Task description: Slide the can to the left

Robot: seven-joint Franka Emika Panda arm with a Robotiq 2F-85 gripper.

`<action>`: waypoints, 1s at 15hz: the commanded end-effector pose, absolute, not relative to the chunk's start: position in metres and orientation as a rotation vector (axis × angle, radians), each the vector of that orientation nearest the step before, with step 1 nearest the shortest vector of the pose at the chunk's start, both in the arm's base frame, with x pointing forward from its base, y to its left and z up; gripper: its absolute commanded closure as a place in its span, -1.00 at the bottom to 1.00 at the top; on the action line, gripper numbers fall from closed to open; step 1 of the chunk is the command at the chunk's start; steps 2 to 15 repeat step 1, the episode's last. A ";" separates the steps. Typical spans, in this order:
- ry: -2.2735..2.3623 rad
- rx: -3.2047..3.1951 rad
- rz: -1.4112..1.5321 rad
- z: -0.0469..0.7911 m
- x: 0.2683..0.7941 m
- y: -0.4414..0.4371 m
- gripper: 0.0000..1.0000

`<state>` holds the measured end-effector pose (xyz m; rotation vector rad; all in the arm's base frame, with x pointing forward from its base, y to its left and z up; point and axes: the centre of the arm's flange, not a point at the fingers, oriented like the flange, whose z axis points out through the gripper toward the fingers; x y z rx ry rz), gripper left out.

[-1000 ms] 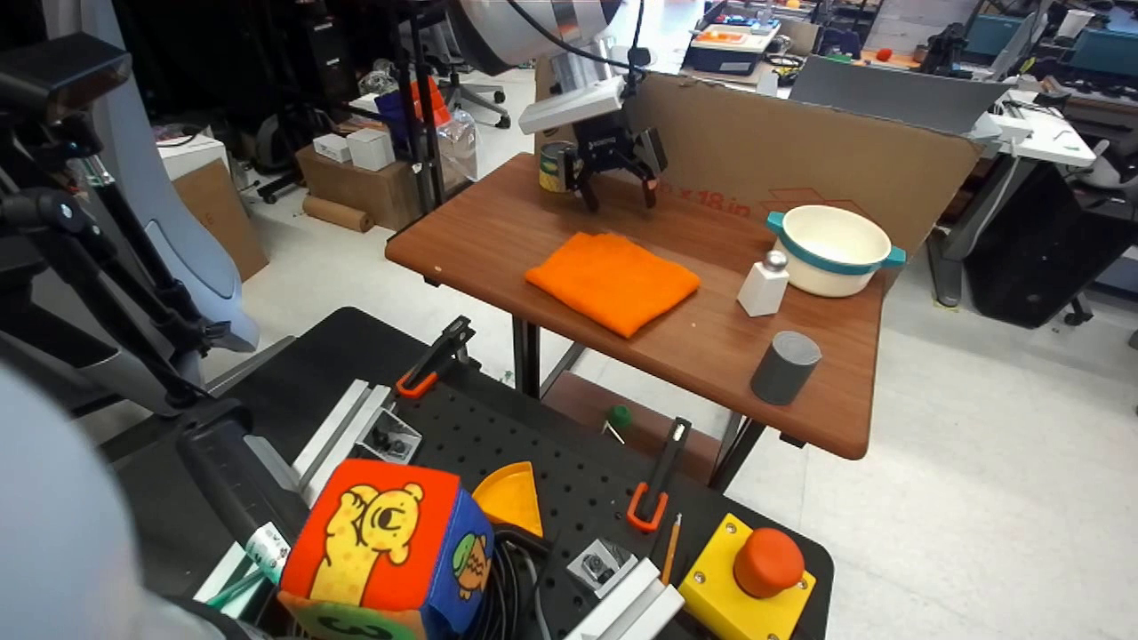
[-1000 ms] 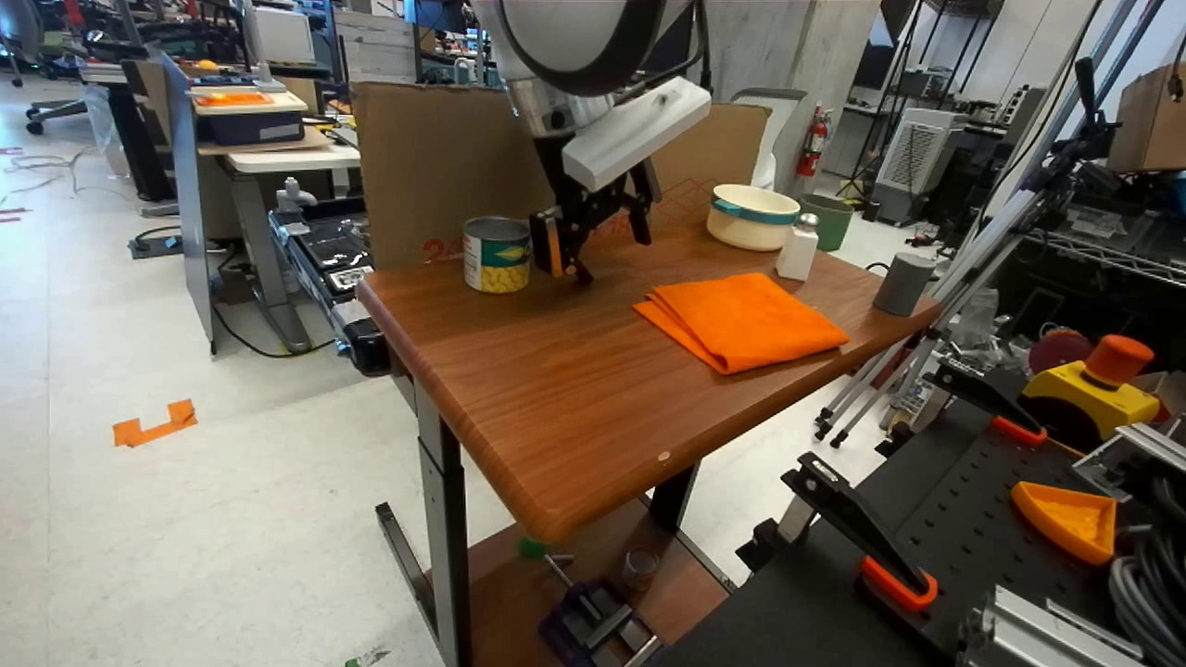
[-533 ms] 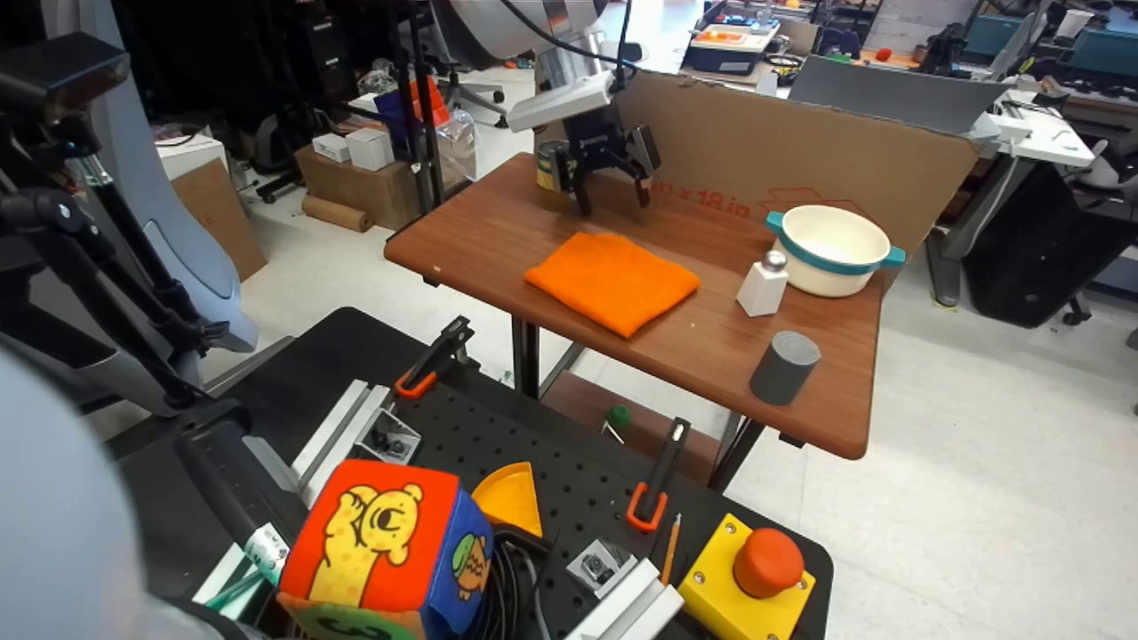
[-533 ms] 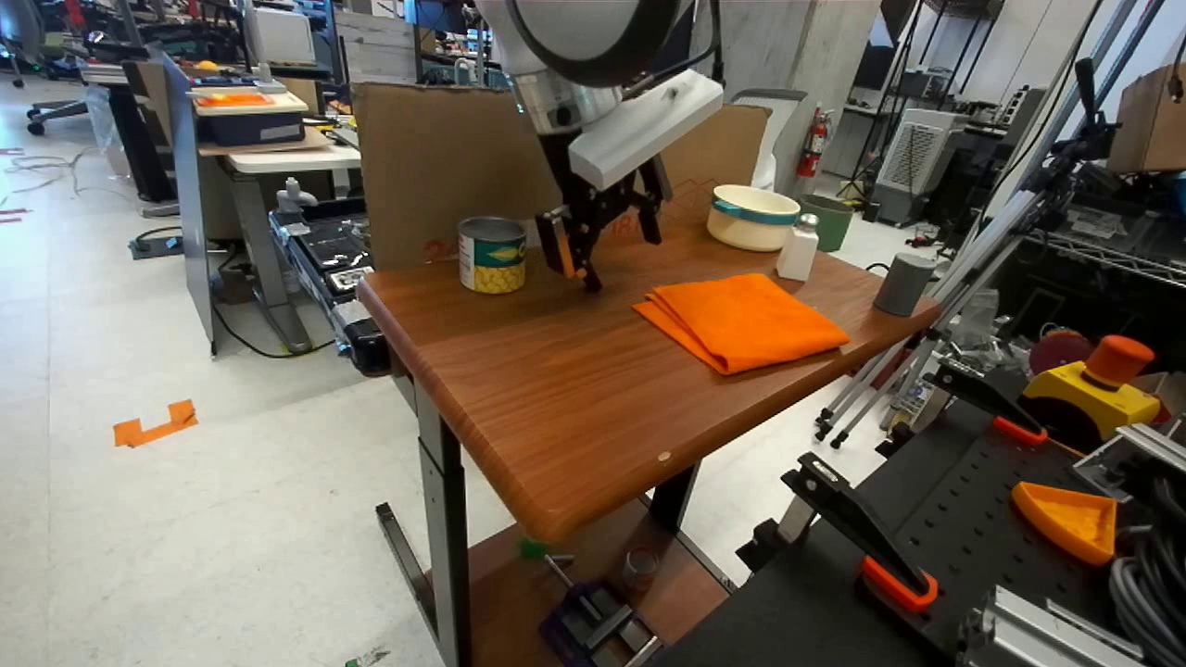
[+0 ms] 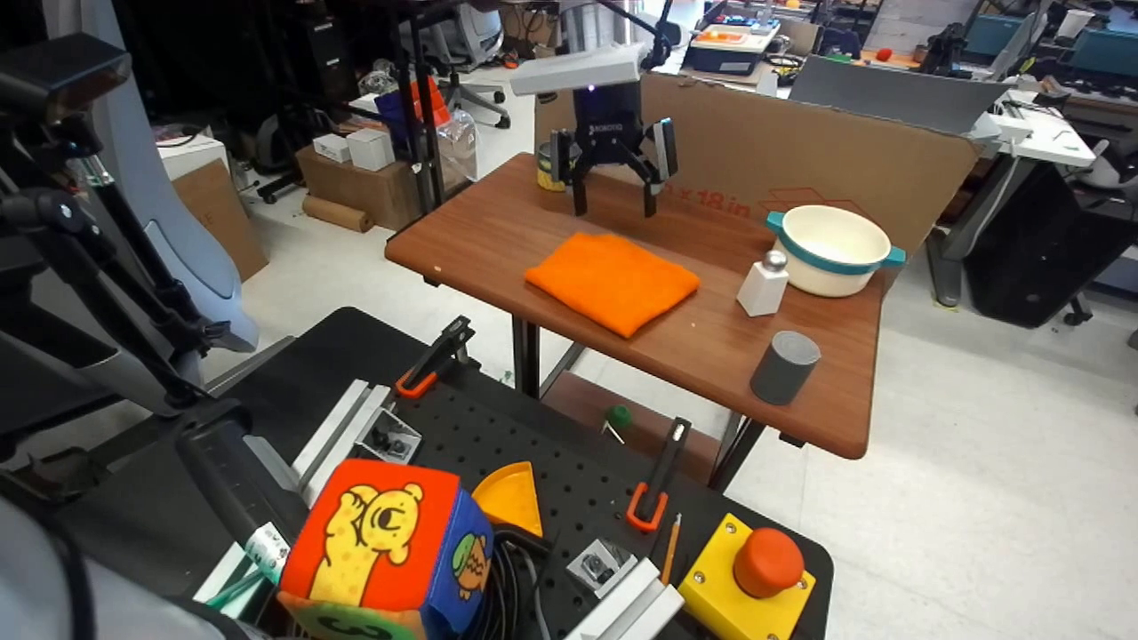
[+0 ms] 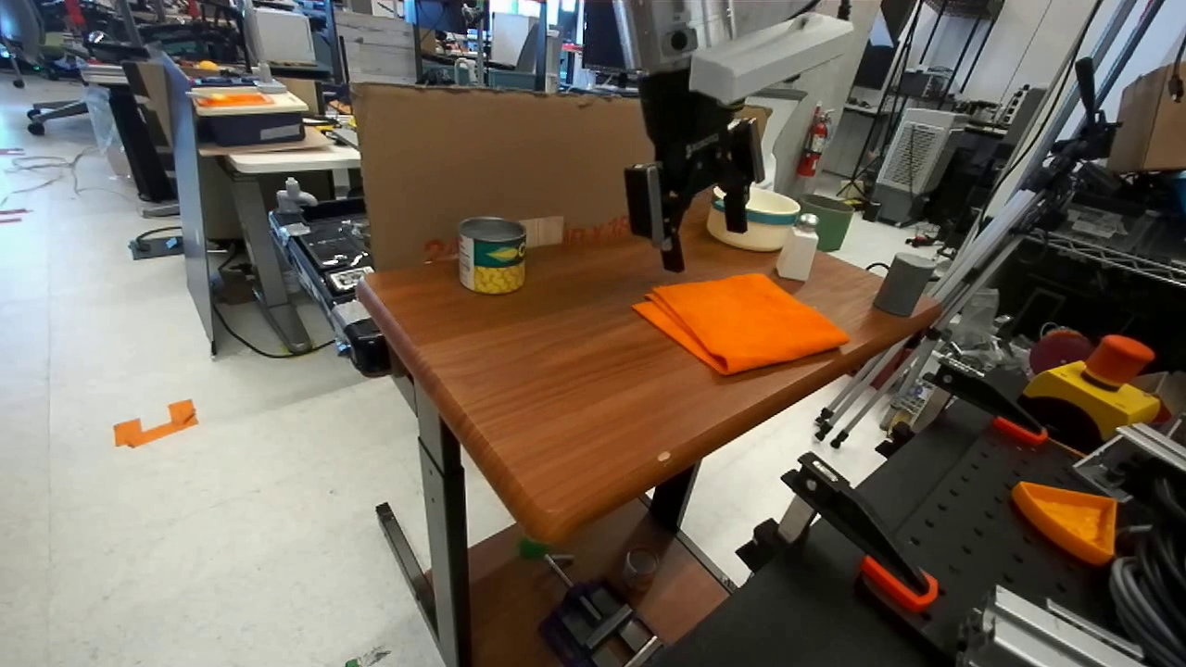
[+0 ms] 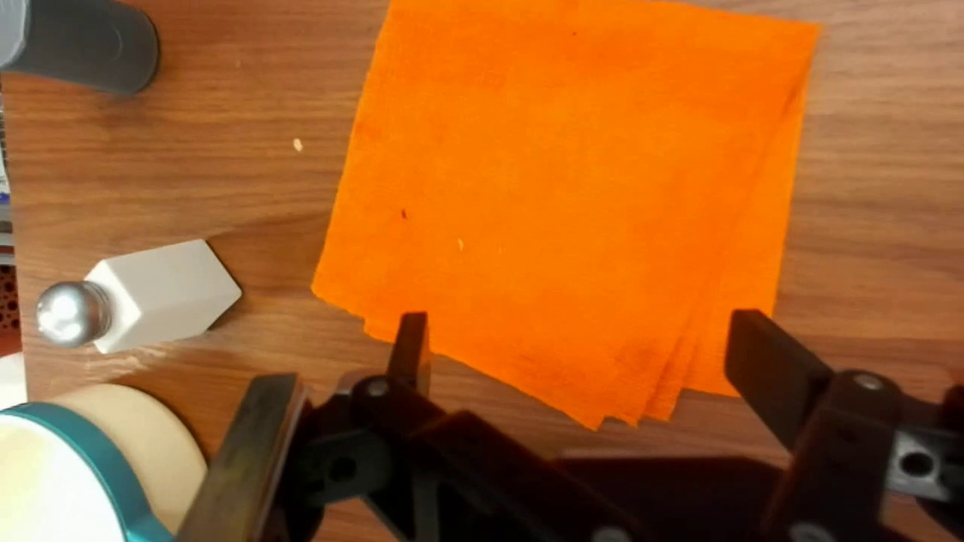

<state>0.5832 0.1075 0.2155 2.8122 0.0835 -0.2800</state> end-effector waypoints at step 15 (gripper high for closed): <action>0.087 2.813 -0.283 0.216 0.581 0.109 -1.00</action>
